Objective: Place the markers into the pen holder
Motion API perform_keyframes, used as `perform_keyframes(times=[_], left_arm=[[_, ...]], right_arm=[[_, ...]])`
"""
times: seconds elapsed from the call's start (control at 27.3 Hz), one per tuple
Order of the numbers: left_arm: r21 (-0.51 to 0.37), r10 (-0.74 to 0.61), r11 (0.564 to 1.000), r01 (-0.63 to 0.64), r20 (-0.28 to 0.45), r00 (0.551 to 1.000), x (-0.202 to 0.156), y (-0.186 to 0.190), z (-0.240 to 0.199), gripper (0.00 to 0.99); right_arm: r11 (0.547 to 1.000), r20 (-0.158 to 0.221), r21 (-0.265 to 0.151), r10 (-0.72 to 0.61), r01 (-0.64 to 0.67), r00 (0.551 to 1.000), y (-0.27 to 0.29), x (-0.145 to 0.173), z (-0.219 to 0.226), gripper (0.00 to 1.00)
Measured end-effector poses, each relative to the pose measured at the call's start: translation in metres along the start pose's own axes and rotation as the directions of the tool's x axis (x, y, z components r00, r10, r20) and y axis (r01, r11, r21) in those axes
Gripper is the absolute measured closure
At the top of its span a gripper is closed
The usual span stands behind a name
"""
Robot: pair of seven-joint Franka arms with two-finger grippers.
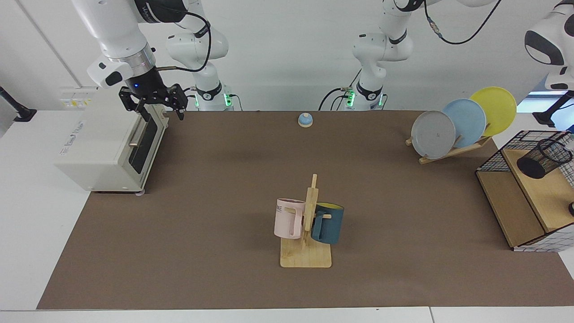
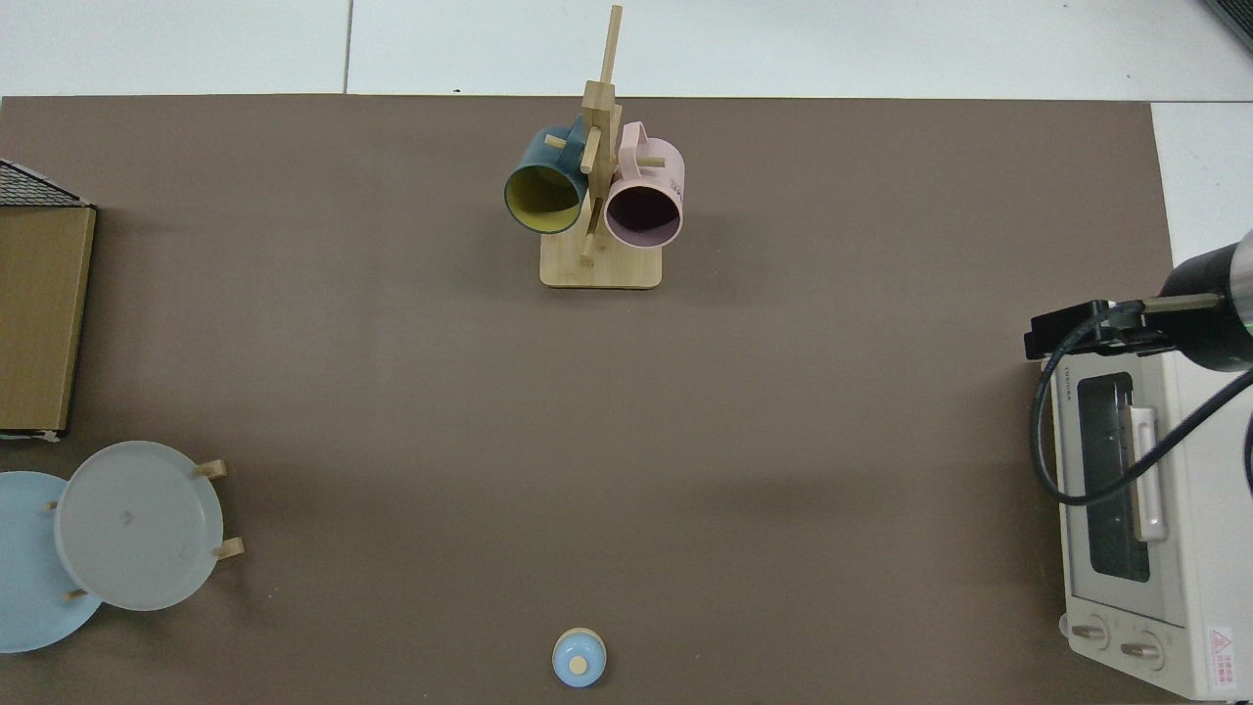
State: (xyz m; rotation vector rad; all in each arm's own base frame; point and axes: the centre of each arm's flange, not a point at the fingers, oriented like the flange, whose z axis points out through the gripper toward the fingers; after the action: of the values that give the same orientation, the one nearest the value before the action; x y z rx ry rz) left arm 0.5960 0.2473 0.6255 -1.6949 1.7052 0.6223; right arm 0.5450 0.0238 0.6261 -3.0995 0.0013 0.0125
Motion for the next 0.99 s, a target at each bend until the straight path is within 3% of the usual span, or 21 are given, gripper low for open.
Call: perform_keyframes(times=[0.29, 0.33, 0.44, 0.48, 0.51, 0.59, 0.62, 0.66, 0.73, 0.84, 0.99], left_arm=[[-0.007, -0.009, 1.000, 0.009, 0.030, 1.000, 0.022, 0.002, 0.024, 0.775], [0.003, -0.014, 1.000, 0.013, 0.030, 0.999, 0.022, 0.001, 0.023, 0.687], [0.019, -0.031, 0.999, 0.031, 0.020, 0.999, 0.024, -0.001, 0.020, 0.564], [0.024, -0.037, 0.999, 0.036, 0.011, 0.999, 0.025, -0.002, 0.017, 0.458], [0.028, -0.042, 0.999, 0.042, 0.000, 0.999, 0.028, -0.003, 0.015, 0.432], [0.025, -0.057, 0.998, 0.058, -0.031, 0.998, 0.036, -0.006, 0.009, 0.326], [0.020, -0.065, 0.998, 0.066, -0.056, 0.996, 0.042, -0.007, 0.005, 0.225], [0.013, -0.073, 0.997, 0.075, -0.091, 0.993, 0.050, -0.009, -0.001, 0.198], [0.003, -0.087, 0.996, 0.089, -0.167, 0.982, 0.069, -0.014, -0.012, 0.040], [-0.013, -0.100, 0.995, 0.100, -0.272, 0.957, 0.098, -0.021, -0.030, 0.000], [-0.026, -0.117, 0.993, 0.115, -0.349, 0.930, 0.133, -0.029, -0.053, 0.000]], right_arm=[[1.000, -0.014, 0.011, 0.012, -0.011, 1.000, 0.005, 0.002, -0.002, 0.00], [1.000, -0.017, 0.009, 0.012, -0.011, 1.000, 0.005, 0.002, -0.002, 0.00], [1.000, -0.021, 0.002, 0.011, -0.011, 1.000, 0.006, 0.002, -0.002, 0.00], [1.000, -0.022, 0.001, 0.011, -0.011, 1.000, 0.006, 0.002, -0.002, 0.00], [1.000, -0.022, 0.000, 0.011, -0.011, 1.000, 0.006, 0.002, -0.002, 0.00], [1.000, -0.022, 0.000, 0.010, -0.010, 1.000, 0.006, 0.003, -0.002, 0.00], [1.000, -0.022, 0.000, 0.010, -0.010, 1.000, 0.006, 0.003, -0.002, 0.00], [1.000, -0.022, 0.000, 0.011, -0.011, 1.000, 0.006, 0.003, -0.002, 0.00], [1.000, -0.023, 0.000, 0.011, -0.011, 1.000, 0.006, 0.003, -0.002, 0.00], [1.000, -0.023, 0.000, 0.012, -0.012, 1.000, 0.006, 0.003, -0.002, 0.00], [1.000, -0.023, 0.000, 0.012, -0.012, 1.000, 0.007, 0.003, -0.002, 0.00]])
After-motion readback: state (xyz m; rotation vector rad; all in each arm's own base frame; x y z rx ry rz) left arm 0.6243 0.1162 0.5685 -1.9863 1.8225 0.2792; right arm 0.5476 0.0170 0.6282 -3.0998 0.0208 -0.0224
